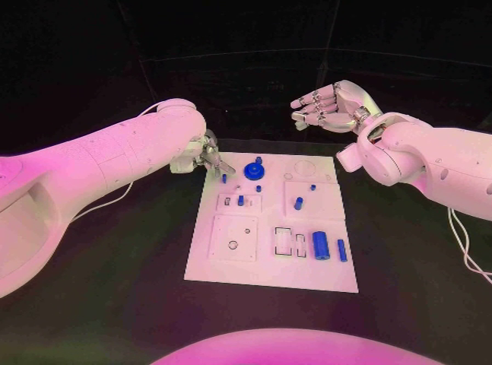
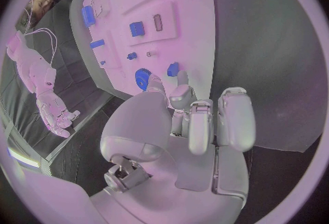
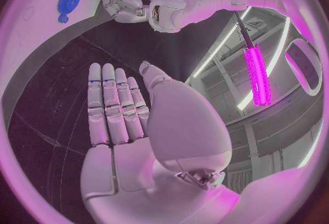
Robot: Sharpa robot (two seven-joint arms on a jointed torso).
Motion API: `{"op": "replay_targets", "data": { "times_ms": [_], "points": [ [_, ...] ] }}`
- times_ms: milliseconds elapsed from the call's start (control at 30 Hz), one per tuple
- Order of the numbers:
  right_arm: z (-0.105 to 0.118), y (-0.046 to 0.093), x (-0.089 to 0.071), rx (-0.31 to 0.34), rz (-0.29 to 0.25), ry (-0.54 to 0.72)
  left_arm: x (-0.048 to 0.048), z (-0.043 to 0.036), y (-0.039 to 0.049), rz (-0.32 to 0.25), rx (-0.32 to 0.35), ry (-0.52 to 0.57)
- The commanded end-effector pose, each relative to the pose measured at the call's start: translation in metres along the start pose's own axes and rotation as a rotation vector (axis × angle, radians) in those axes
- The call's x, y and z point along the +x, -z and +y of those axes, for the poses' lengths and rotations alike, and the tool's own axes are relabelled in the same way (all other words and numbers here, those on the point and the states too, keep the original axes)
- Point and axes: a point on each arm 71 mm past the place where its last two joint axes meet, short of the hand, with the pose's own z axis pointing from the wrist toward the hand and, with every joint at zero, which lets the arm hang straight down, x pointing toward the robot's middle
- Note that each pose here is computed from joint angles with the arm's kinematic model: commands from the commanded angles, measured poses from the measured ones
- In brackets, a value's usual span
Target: Assemble the parts on the task board
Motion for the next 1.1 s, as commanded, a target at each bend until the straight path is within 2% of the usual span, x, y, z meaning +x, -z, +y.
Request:
{"op": "replay_targets", "data": {
  "times_ms": [33, 667, 1100],
  "points": [
    [0.0024, -0.0011, 0.0007, -0.014, 0.007, -0.005, 0.0009, -0.0015, -0.0007, 0.012, 0.008, -0.013],
    [0.0030, -0.0022, 0.0022, -0.017, 0.008, -0.006, 0.0037, -0.0018, -0.0046, 0.025, -0.002, -0.014],
    [0.0034, -0.0028, 0.0031, -0.018, 0.011, -0.007, 0.0061, -0.0060, -0.0053, 0.027, 0.011, -0.016]
  ]
}}
